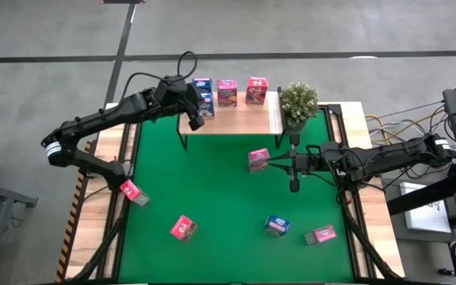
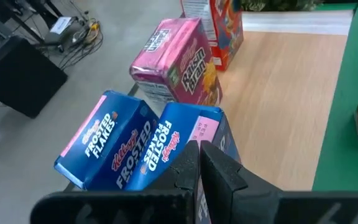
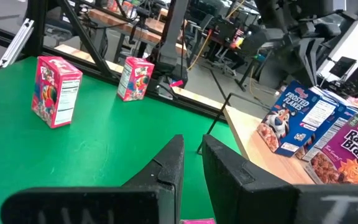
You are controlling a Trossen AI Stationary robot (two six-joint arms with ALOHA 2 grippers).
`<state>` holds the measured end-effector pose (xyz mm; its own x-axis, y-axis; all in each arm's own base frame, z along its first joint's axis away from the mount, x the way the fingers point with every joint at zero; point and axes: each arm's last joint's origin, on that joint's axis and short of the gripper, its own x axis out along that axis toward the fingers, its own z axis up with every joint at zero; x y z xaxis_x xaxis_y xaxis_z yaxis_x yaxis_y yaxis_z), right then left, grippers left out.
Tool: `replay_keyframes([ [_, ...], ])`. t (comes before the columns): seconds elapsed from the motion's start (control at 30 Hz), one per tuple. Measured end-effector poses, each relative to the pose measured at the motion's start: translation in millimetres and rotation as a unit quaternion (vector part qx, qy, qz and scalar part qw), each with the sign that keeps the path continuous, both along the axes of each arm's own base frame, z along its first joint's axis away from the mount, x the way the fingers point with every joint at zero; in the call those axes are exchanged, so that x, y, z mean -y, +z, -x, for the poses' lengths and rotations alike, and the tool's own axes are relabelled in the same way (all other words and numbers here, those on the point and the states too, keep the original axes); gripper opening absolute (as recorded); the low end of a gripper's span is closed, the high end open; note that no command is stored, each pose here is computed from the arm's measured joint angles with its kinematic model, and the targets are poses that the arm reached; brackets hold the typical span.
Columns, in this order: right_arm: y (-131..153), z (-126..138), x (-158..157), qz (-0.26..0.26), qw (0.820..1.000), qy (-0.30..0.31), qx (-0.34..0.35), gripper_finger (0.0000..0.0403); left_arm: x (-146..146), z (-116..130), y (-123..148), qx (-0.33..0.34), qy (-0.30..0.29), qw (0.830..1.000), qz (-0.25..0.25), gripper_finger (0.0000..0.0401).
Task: Stack cereal on shelf
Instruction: Put the top blue cereal box on the shelf aligned with the blue cereal box, then put the top violet cereal box on the shelf aligned with the violet cereal box
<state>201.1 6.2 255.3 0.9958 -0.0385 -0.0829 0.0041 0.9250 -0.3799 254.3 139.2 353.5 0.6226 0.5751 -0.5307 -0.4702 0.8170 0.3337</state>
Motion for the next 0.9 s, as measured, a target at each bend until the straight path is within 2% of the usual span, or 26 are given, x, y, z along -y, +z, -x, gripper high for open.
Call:
replay_keyframes([
  [0.63,-0.2,0.0,-0.2,0.000,1.000,0.001,-0.001,0.0047,6.3,3.0,6.8,-0.009,-0.006,1.000,0.007,0.0000],
  [0.77,-0.5,0.0,-0.1,0.000,1.000,0.001,-0.003,0.0047,22.3,5.3,16.1,0.009,-0.029,1.000,-0.001,0.0000],
  [0.9,-0.5,0.0,-0.1,-0.004,1.000,0.000,-0.003,0.0047,50.9,8.4,22.6,0.040,-0.076,0.996,-0.012,0.0000],
])
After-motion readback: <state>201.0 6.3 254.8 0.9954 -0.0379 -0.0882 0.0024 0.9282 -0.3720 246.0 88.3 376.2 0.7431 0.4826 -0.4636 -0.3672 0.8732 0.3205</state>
